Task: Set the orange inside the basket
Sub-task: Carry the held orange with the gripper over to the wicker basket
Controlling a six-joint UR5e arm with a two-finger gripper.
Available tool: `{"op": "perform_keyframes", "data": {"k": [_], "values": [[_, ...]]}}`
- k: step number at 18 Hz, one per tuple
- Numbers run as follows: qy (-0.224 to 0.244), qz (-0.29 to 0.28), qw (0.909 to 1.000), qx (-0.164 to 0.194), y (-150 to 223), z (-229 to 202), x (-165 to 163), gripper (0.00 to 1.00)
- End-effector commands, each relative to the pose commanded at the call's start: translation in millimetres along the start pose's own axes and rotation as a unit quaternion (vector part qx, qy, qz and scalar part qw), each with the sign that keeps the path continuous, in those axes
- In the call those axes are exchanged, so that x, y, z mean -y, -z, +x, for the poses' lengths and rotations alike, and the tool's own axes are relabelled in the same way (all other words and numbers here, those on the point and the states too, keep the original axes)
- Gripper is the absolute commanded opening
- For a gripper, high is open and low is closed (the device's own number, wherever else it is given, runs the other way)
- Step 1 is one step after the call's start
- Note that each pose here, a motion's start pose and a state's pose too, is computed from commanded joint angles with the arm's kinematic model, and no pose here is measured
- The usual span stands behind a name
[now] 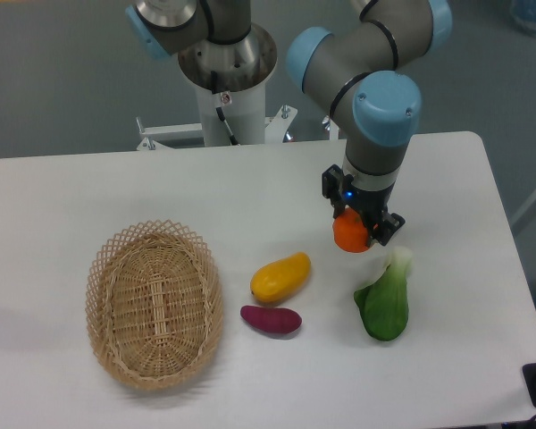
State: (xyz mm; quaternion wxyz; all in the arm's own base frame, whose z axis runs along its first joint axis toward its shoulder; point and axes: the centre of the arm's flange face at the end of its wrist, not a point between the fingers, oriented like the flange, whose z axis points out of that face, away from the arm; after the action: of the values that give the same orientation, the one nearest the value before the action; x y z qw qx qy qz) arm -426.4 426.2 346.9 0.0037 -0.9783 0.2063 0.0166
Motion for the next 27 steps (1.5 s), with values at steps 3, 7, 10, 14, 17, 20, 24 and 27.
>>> {"op": "perform_keyframes", "data": {"k": [3,7,10,14,17,20,24,27], "values": [[0.000,0.000,1.0000,0.000,0.0,0.3,0.9,0.49],[0.005,0.000,1.0000,-0.002,-1.7,1.9,6.1,0.49],[0.011,0.000,0.9999,0.000,-1.0,3.9,14.0,0.49],[0.021,0.000,0.9998,-0.001,-2.9,6.7,25.3,0.49],[0.022,0.003,0.9997,0.007,-0.1,10.2,37.7,0.49],[0.031,0.003,0.9995,0.006,-1.5,15.6,50.5,0.49],[0.035,0.009,0.9992,0.017,-5.6,24.5,81.5,0.49],[0.048,0.012,0.9985,0.022,-12.1,30.5,120.6,0.49]]}}
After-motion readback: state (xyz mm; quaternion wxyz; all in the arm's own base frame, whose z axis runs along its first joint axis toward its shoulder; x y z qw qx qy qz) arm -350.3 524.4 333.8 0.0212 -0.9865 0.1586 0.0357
